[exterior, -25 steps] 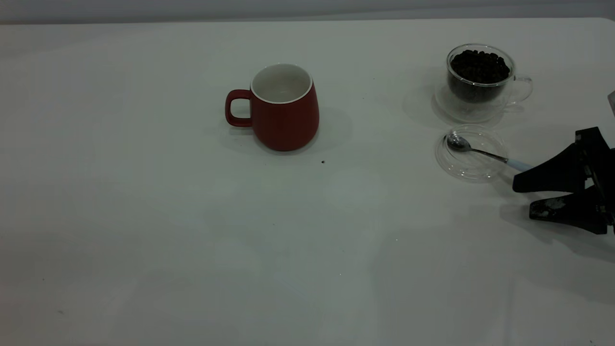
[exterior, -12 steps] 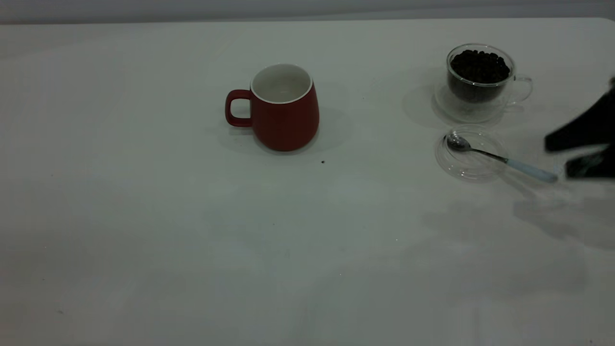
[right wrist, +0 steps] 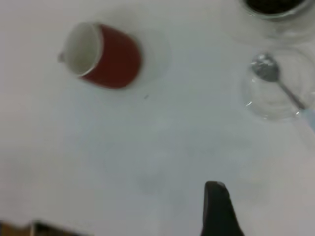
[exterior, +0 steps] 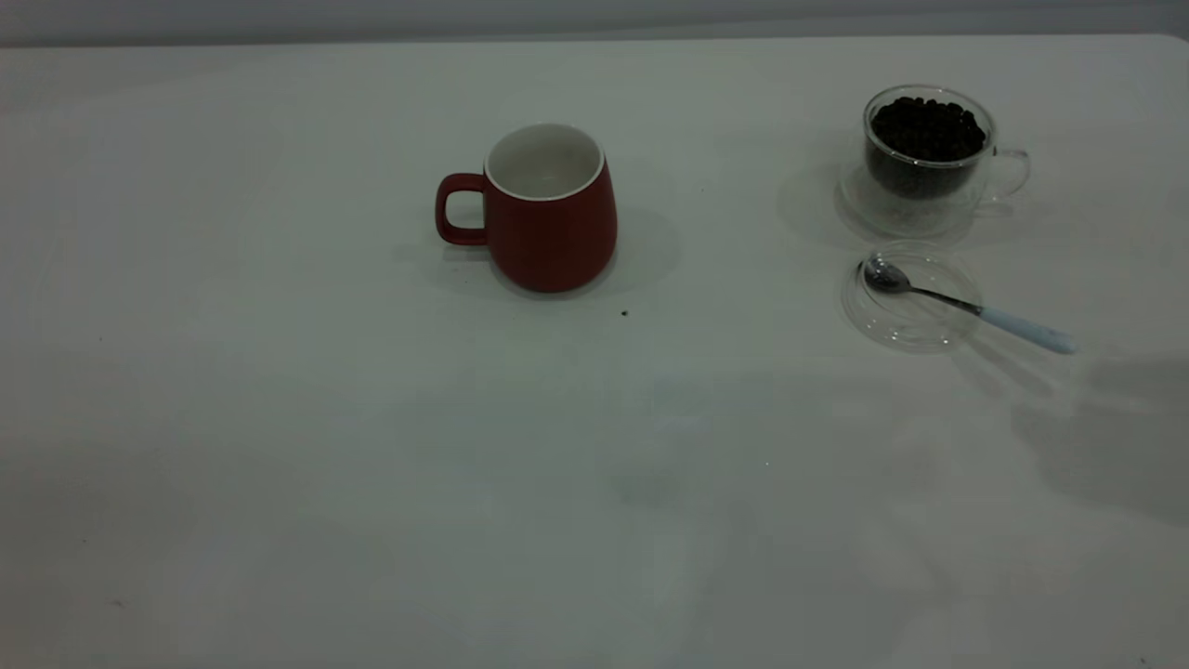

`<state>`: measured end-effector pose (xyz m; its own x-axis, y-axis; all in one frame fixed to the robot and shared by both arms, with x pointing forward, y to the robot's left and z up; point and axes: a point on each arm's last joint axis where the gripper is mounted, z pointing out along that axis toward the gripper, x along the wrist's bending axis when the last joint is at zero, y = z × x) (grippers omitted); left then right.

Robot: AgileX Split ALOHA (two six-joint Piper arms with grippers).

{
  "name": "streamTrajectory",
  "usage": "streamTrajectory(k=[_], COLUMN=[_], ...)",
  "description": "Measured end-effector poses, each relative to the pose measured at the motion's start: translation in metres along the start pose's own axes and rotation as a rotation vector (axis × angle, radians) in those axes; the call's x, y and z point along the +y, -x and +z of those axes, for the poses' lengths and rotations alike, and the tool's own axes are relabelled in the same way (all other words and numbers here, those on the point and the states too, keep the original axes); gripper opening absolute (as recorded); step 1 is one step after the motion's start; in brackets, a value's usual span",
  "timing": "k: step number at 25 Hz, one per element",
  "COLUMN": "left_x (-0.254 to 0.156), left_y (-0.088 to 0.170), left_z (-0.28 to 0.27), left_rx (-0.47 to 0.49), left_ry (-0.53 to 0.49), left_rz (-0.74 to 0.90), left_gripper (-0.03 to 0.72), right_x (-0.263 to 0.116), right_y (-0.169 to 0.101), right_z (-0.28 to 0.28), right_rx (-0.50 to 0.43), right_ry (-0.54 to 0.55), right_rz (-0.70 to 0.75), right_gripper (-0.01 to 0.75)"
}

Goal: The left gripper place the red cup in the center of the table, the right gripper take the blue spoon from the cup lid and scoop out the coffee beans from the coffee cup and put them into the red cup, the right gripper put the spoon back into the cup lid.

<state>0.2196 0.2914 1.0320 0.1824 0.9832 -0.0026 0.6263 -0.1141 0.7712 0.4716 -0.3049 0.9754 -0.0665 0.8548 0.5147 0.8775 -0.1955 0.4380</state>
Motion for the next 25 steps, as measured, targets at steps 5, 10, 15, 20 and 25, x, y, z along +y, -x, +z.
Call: streamTrajectory(k=[5,10,15,20,25], left_x=[0.000,0.000,0.000,0.000,0.000], left_y=[0.000,0.000,0.000,0.000,0.000], left_z=[0.000,0.000,0.000,0.000,0.000], left_rx=[0.000,0.000,0.000,0.000,0.000], left_ry=[0.000,0.000,0.000,0.000,0.000], left_rz=[0.000,0.000,0.000,0.000,0.000], left_gripper=[0.587,0.587,0.587,0.587,0.587], right_x=[-0.030,-0.071,-0.099,-0.112,-0.133], right_y=[-0.049,-0.060,-0.045,-0.048,-0.045], right_z=[-0.047,-0.098,-0.133,-0.149,-0.136], right_rx=[-0.019,-0.241,-0.577,-0.642,-0.566], right_ry=[-0.070,-0.071,-0.031,0.090,0.116], right_rz=[-0.105,-0.123,-0.066,-0.098,-0.226], right_gripper=[0.507,0.507,0.507,0.507,0.507])
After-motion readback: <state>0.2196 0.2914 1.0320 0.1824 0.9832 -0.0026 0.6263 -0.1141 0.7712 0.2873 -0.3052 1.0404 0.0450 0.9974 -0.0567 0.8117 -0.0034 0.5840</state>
